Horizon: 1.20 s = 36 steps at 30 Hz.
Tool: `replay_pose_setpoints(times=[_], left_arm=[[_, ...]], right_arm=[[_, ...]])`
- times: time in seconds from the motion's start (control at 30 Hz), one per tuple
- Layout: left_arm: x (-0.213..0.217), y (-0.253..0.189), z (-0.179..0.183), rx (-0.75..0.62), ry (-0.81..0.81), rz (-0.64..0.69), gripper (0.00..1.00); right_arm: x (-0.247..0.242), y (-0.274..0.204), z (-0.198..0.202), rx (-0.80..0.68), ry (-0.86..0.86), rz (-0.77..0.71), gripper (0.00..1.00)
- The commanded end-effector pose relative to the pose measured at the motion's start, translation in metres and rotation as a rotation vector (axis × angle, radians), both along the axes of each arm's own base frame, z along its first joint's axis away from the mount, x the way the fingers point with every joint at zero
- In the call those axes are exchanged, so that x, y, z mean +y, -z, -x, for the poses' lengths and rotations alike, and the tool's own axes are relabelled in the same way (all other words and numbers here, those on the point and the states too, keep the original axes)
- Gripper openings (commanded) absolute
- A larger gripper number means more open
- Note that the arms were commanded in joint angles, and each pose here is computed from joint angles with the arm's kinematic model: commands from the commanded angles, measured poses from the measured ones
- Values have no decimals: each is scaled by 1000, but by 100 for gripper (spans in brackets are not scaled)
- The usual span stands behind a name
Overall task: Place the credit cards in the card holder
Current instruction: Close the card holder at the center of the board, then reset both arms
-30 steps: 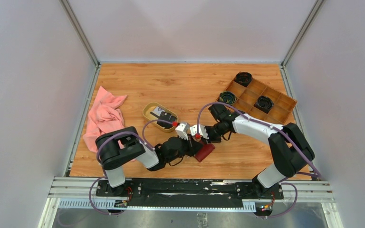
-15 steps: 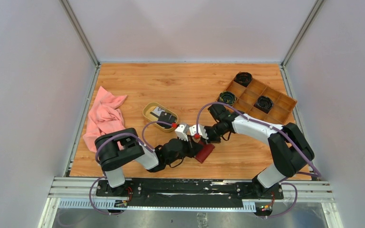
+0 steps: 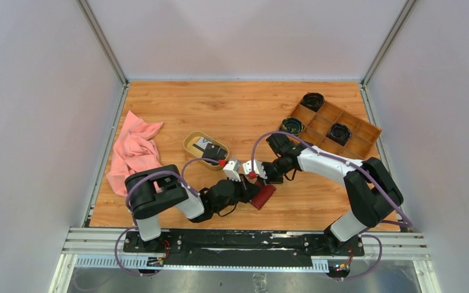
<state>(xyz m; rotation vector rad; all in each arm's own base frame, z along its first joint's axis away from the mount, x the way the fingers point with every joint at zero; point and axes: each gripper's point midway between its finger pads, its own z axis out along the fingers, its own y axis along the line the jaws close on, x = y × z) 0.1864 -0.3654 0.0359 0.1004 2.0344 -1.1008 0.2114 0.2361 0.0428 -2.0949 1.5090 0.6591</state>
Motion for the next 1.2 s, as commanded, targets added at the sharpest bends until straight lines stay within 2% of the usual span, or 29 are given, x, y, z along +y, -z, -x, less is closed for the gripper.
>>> replay_pose_setpoints(times=[0.0,0.23,0.33,0.4,0.57,0.67,0.8,0.93,1.07,1.17], left_arm=[[75,118,57,224,71,-447,0],[78,126,62,256,76,-456,0],[80,116,57,220,64,-445,0],[79,100,49,166,46,-421,10],[60,50,39,53,76,-323,29],[53,18,36,-19,106,-285,43],[52,-25,31,-115,120,-259,51],[66,-46,25,-196,114,-319,61],[79,-63,18,-223,145,-337,64],[94,-93,6,-265,145,-359,75]], right_arm=[[-1,13,8,23,-13,53,0],[-1,10,8,16,-10,48,0],[1,6,8,20,-4,36,0],[4,1,8,28,7,20,6],[9,-12,5,35,52,-7,40],[10,-22,3,23,76,-24,50],[9,-37,-1,11,100,-47,55],[1,-53,-3,35,129,-66,56],[-12,-74,-11,45,185,-67,56],[-31,-103,-31,-25,293,-79,58]])
